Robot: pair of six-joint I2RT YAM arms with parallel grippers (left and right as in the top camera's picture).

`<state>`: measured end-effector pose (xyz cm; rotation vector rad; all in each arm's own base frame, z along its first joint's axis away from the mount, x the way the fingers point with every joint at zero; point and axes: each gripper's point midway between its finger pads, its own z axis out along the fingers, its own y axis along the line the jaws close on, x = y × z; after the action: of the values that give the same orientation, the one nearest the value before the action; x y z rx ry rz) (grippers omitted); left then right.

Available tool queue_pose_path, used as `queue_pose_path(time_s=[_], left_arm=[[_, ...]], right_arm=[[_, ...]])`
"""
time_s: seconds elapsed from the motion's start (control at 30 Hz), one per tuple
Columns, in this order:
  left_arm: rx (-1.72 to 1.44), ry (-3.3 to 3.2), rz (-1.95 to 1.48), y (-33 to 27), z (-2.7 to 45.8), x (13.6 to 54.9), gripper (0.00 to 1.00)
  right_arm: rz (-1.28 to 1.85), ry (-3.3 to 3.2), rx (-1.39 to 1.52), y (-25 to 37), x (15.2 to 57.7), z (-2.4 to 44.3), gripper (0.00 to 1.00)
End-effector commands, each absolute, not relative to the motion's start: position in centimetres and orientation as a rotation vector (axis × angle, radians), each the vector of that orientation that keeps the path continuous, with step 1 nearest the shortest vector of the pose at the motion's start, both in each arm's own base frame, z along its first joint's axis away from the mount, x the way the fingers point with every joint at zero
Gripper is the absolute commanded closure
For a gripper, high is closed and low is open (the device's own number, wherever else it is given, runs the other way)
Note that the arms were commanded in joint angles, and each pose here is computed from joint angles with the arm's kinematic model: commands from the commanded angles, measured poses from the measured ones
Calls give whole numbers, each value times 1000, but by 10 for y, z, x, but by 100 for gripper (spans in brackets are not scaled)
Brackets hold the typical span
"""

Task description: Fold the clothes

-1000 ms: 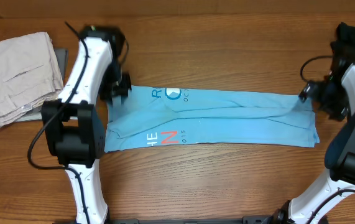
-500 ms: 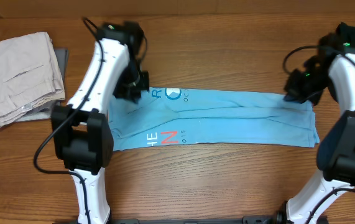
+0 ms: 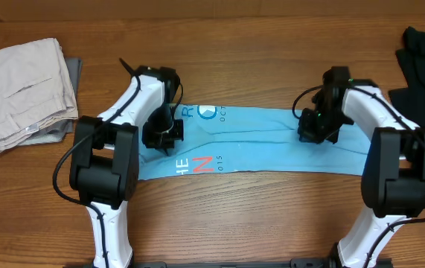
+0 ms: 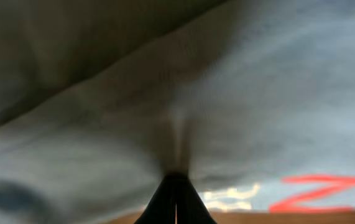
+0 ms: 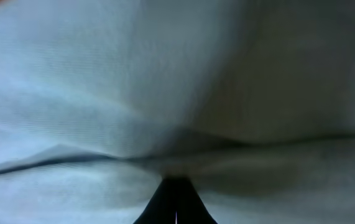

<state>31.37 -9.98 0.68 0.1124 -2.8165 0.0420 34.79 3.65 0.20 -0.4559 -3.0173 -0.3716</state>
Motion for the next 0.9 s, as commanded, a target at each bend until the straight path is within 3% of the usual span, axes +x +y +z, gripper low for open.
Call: queue_pose_path(time_s=[0.0,0.47,0.57,0.7,0.87], left_arm=[[130,-2792,50,-98,-9,303,96],[207,-2989,11,-73,-35,347,96],[218,-3035,-6,-61,-36,360,96],[258,-3083,8,-47,-37,375,96],[309,-3090,73,-42,-37,380,96]], right_arm=[[-319,-3055,-430,34,346,-9,96],[-377,-3253,-443,32,388,-17,95],[-375,-3245,-443,32,386,-17,87],[-373,-3241,-443,32,385,-17,85],[-375,-3247,-442,32,387,-16,66]])
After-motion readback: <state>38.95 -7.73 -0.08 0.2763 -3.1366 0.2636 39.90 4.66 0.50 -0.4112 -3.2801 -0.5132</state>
